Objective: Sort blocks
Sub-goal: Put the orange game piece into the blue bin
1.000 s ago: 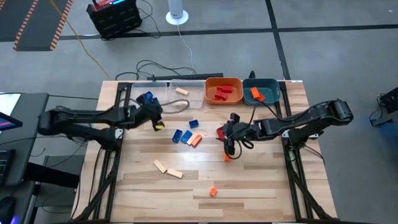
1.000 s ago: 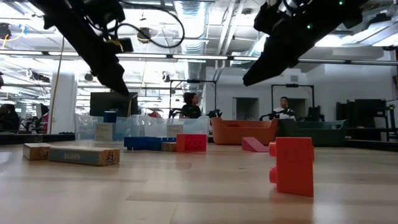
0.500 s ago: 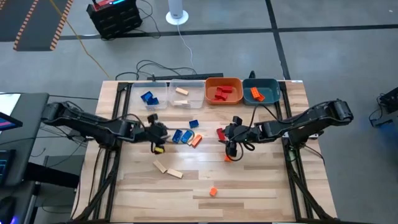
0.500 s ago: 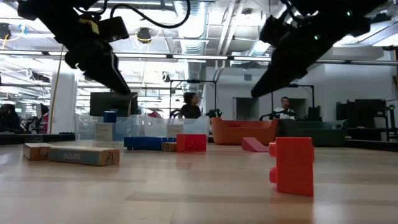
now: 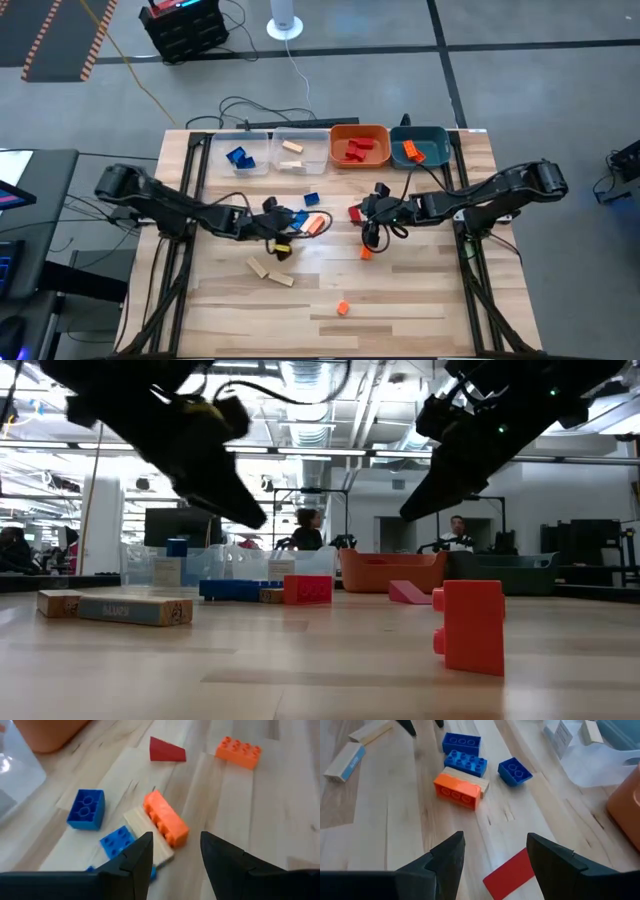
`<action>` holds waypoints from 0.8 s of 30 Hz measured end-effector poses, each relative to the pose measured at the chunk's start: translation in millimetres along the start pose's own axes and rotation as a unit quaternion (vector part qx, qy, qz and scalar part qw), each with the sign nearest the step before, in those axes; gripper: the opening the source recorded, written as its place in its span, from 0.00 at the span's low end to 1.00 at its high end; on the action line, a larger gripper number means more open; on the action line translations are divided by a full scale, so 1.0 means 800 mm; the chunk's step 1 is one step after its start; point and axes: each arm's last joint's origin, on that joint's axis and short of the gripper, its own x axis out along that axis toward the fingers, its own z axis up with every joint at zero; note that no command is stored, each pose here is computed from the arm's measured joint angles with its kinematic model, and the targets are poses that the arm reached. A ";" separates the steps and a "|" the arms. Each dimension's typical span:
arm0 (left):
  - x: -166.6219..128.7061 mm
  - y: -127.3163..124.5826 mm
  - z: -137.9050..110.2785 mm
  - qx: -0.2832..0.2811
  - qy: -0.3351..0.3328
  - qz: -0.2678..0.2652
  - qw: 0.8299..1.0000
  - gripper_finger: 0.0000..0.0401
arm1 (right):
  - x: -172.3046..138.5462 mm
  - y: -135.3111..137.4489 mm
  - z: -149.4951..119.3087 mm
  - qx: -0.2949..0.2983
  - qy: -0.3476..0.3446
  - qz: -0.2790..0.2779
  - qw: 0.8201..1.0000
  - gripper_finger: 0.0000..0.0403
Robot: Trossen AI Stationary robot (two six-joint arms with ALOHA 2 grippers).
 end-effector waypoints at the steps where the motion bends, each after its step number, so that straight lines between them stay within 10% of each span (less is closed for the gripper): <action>1: 0.007 -0.002 0.002 -0.005 0.002 0.003 1.000 0.39 | 0.000 0.000 0.000 0.002 0.000 0.000 1.000 0.61; 24: 0.110 -0.017 0.009 0.016 0.039 0.057 0.997 0.64 | 0.000 0.000 -0.001 -0.001 0.003 -0.003 1.000 0.61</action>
